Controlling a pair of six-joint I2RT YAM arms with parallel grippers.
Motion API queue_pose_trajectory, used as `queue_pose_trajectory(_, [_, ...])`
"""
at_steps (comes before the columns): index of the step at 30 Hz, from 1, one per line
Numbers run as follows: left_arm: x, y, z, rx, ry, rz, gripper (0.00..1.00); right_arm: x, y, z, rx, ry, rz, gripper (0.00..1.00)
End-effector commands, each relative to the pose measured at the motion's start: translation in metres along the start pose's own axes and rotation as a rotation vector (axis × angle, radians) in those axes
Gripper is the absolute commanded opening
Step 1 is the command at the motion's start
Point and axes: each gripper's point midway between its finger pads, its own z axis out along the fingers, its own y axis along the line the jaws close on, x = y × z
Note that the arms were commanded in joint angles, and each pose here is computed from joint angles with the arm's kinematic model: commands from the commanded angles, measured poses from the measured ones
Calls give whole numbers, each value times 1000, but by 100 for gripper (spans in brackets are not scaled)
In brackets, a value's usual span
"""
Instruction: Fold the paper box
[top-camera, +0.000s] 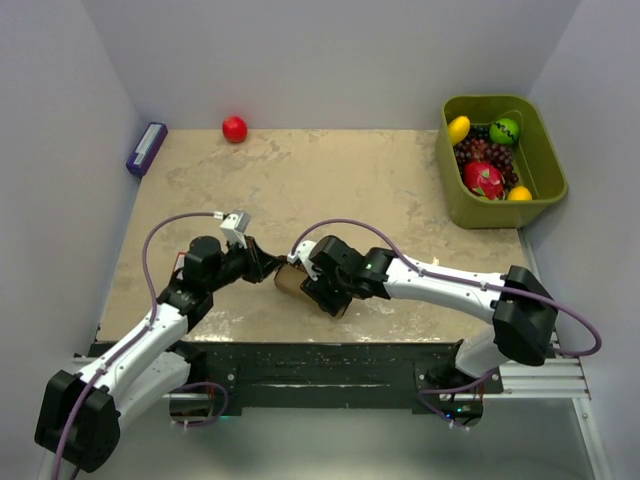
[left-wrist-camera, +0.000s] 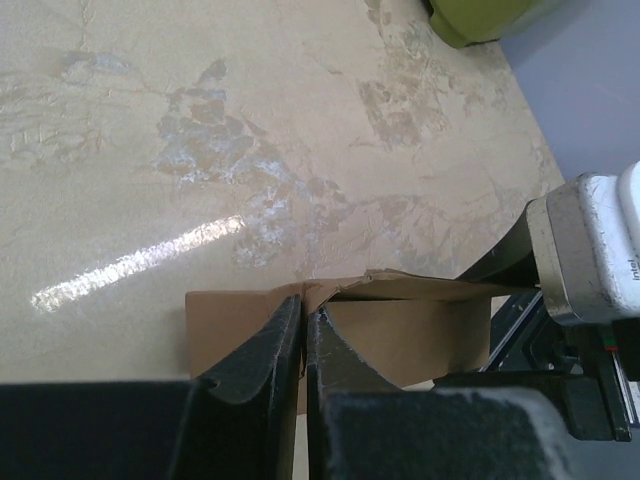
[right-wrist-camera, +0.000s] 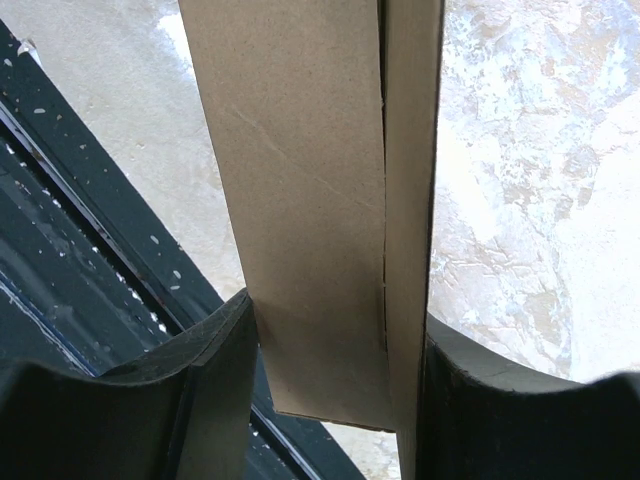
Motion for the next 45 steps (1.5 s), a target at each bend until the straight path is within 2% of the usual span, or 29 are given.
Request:
queue_pose_trajectory(1, [7,-11,-1,45,23,-99,10,18,-24,7,86,86,58,32])
queue_pose_trajectory(10, [3,-18,0,59,35,-144,10,25,-30,15,85,113,65,32])
queue_pose_trajectory(17, [1,12,0,-94,32,-21,32,22,-31,11,83,97,68,32])
queue_pose_trajectory(23, [-4,14,2,-98,30,34,39,22,-29,10,75,92,67,32])
queue_pose_trajectory(27, [-20,11,4,-96,-3,93,54,23,-29,10,71,91,67,32])
queue_pose_trajectory(31, [-45,6,11,-91,-14,188,63,24,-28,10,61,96,61,31])
queue_pose_trajectory(37, [-34,7,22,-54,173,288,69,23,-25,9,44,91,53,31])
queue_pose_trajectory(41, [-24,8,23,-14,248,338,74,22,-24,8,37,85,51,31])
queue_pose_trajectory(45, [-12,13,23,-5,300,363,75,22,-24,7,36,83,50,31])
